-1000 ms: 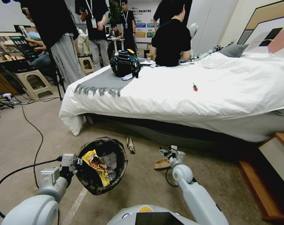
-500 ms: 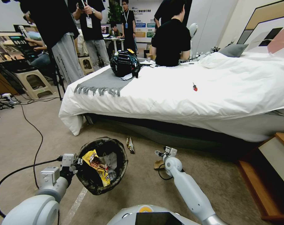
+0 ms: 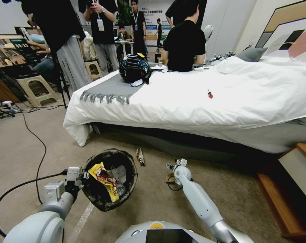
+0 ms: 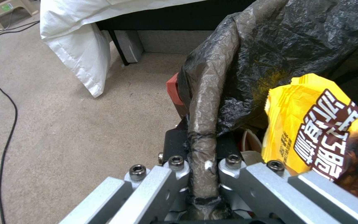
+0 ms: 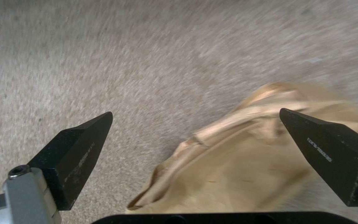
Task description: Pick up the trash bin, then pick up the garbage from the floor and place it into the trash bin.
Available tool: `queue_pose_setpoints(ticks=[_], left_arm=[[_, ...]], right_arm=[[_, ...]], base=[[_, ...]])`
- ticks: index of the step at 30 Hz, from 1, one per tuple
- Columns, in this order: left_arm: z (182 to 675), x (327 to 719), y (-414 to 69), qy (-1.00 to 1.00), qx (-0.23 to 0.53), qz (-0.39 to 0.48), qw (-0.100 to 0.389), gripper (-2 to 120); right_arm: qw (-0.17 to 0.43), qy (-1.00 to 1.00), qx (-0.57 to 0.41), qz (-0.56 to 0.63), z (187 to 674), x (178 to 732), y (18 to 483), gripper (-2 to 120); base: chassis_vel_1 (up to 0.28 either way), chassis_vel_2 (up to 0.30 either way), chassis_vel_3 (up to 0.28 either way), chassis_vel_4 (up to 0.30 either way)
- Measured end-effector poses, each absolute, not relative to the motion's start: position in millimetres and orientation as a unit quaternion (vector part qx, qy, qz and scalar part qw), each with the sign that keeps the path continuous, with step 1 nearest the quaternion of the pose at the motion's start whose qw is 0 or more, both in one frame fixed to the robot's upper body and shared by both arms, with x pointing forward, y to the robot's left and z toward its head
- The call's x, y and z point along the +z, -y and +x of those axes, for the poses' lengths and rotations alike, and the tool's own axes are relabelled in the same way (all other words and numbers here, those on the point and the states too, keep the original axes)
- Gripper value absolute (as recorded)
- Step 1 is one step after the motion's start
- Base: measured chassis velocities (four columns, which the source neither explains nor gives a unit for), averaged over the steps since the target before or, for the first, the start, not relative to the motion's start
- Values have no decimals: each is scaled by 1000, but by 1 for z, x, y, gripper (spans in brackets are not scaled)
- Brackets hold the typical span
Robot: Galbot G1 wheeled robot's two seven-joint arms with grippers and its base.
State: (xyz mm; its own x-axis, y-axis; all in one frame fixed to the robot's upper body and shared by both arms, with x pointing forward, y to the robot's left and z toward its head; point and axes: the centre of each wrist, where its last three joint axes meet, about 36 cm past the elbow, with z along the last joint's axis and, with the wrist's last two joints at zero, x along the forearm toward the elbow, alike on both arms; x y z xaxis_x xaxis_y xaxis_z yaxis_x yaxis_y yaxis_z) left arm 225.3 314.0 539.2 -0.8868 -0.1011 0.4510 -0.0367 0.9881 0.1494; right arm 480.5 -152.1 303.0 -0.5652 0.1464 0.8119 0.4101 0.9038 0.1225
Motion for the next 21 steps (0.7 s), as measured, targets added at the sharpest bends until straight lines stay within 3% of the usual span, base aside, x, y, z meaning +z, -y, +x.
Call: queue_pose_setpoints(ticks=[21], left_arm=[[228,541,-314,970,-74,28,229,0]], right_arm=[[468,842,-179,-201,481,290,142,100]], base=[[0,0,0,0]])
